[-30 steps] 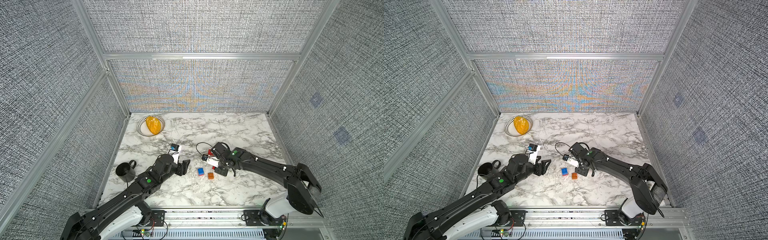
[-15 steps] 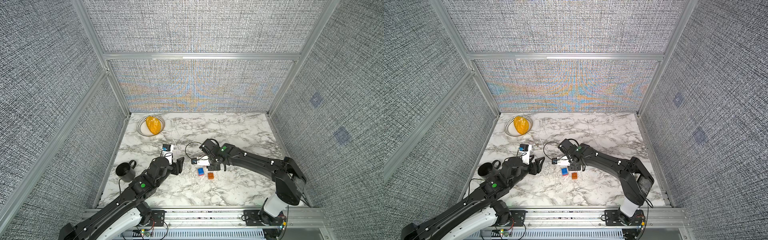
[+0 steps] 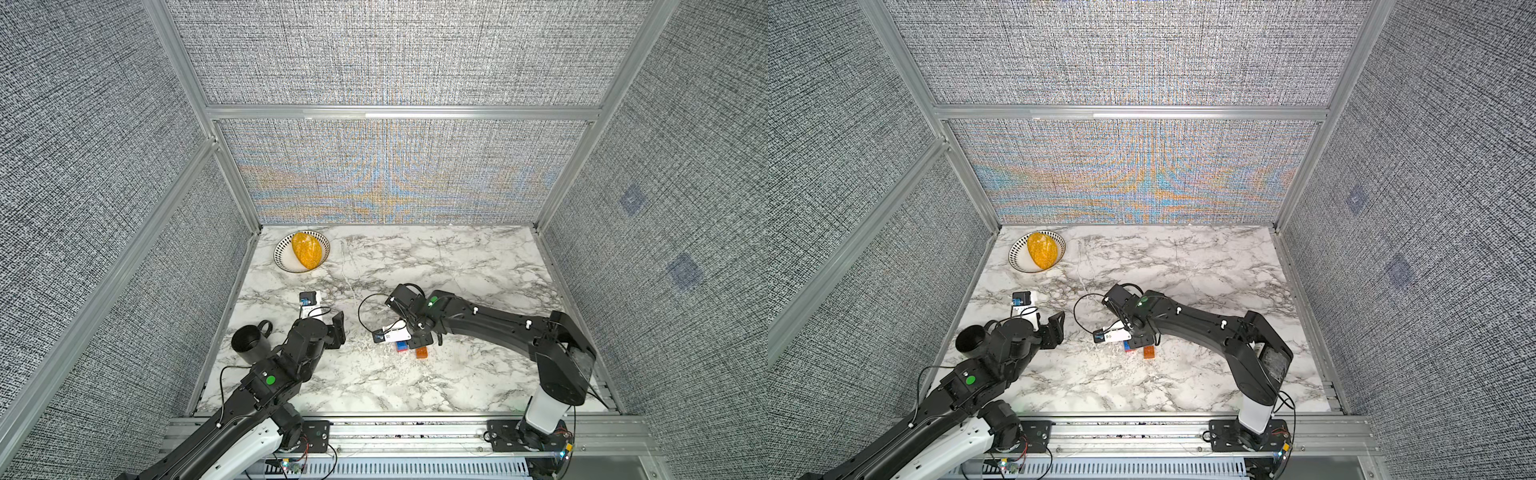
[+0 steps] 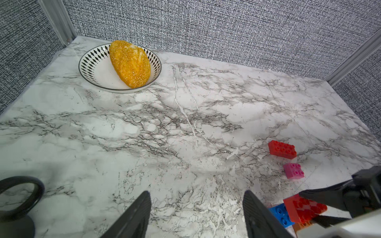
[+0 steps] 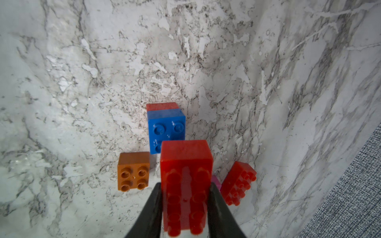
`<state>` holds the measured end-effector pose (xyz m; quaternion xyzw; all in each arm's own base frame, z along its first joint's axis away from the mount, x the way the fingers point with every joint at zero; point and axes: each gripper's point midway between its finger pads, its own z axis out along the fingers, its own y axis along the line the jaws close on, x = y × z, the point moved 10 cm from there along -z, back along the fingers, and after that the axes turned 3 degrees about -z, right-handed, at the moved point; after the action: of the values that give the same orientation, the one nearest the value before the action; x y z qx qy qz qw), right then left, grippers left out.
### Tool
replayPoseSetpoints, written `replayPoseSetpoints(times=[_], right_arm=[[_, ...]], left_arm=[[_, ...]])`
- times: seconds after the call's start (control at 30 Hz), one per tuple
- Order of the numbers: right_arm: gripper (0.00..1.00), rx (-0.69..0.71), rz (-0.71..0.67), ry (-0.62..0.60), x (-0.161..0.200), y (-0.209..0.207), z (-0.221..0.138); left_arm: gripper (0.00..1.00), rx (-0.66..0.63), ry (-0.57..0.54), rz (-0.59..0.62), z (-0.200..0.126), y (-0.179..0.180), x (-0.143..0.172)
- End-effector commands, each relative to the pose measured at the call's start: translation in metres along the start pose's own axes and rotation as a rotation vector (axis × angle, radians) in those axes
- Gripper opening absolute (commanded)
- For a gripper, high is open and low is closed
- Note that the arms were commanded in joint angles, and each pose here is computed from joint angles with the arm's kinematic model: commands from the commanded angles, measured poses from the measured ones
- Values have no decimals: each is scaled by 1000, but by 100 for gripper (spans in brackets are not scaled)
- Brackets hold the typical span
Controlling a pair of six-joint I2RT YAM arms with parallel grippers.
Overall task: Assemble the letter p with lego
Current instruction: Assemble the lego brick with the lego brick.
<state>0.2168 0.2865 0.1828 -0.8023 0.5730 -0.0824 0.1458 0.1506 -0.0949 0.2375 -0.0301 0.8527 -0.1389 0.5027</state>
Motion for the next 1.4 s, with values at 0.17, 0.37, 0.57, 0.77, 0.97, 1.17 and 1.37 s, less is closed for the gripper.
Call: replayPoseSetpoints(times=[0.17,0.37,0.57,0.77,0.97,1.17,1.37], right_arm=[[0,-40,-18,4,-5,8,5],[0,-41,-19,13,-5,9,9],[0,-40,-19,20,-6,7,11],[0,-41,-21,23,-6,7,12],[0,-59,-30,37,-6,8,16],[0,-89,-43,59,-8,6,19],[0,-147,-51,87,-6,12,25]], left_arm=[[72,-7,18,8,2,0,0],[72,-6,18,9,2,0,0],[72,-4,19,9,2,0,0],[72,-1,22,12,3,0,1],[72,11,34,20,5,-1,2],[72,34,49,32,7,-4,2],[72,58,60,50,6,-6,2]])
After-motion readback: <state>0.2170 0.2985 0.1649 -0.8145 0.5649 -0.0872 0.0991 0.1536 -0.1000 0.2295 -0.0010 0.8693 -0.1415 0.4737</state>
